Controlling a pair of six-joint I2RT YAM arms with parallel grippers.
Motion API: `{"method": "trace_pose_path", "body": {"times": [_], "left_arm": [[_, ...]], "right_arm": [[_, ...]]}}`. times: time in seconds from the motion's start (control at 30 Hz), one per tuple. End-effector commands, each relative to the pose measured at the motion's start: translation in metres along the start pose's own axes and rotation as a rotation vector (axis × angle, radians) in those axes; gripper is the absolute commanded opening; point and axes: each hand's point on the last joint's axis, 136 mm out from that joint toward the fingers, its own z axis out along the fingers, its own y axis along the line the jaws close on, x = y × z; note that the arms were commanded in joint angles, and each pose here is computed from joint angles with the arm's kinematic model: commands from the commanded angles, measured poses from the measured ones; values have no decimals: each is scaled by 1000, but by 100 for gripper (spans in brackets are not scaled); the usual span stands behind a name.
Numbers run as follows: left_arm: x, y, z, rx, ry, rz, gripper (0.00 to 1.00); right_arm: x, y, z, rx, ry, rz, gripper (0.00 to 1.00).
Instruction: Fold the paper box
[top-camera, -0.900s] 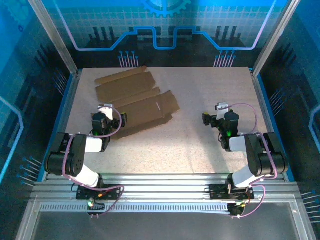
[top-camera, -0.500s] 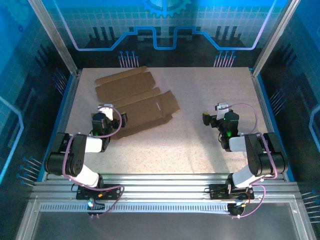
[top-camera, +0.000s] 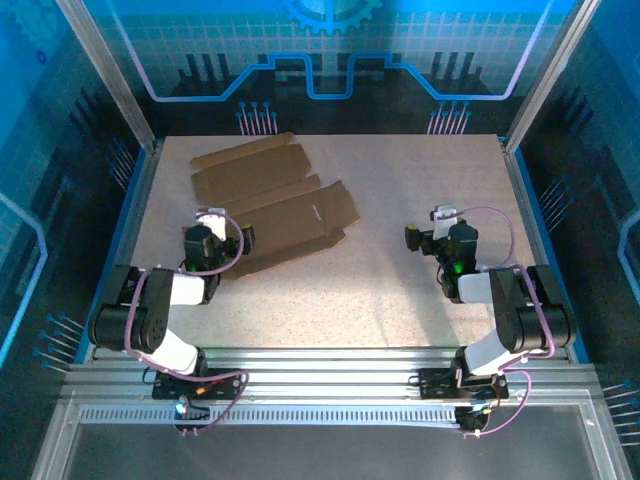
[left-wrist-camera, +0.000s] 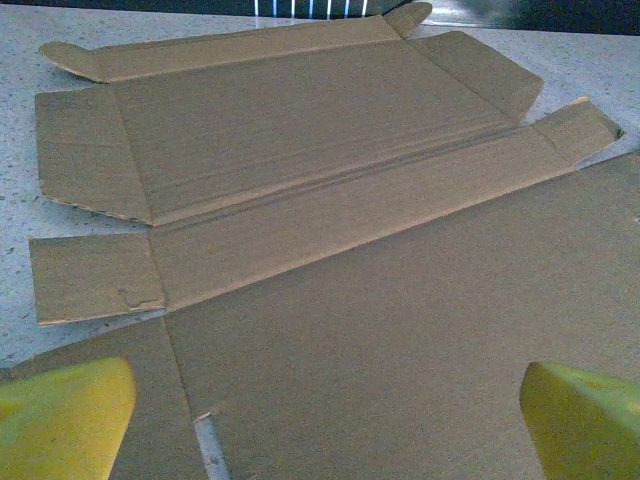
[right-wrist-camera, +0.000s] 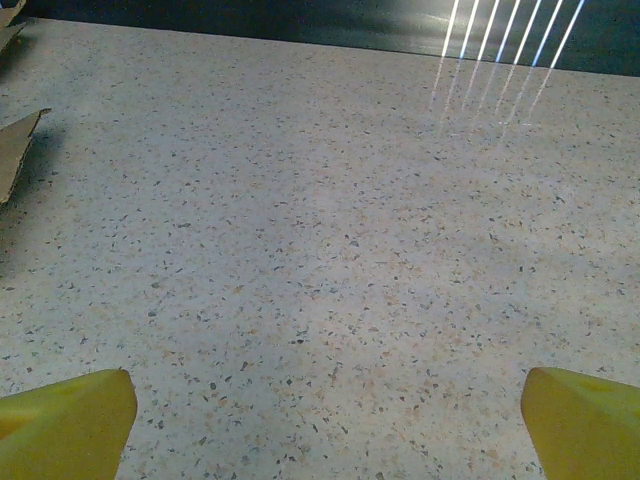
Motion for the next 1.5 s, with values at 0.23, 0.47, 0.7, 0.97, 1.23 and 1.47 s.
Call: {"method": "trace_pose_path", "body": {"times": [0.23, 0.47, 0.7, 0.97, 1.23, 1.47], "left_arm": [[-15, 5, 2, -15, -47, 1, 99], [-15, 5, 3, -15, -48, 1, 99], [-15, 5, 2, -14, -48, 1, 99], [-15, 5, 3, -15, -48, 0, 99], [-21, 5, -4, -20, -70, 2, 99], [-51, 3, -30, -76, -1, -52, 99]], "right_arm": [[-10, 5, 3, -18, -28, -16, 100], [-10, 5, 3, -18, -28, -16, 100], [-11, 5, 3, -18, -29, -16, 100], [-10, 5, 3, -21, -27, -15, 100], [-12, 6, 0, -27, -45, -18, 100], [-37, 4, -22, 9, -47, -27, 100]]}}
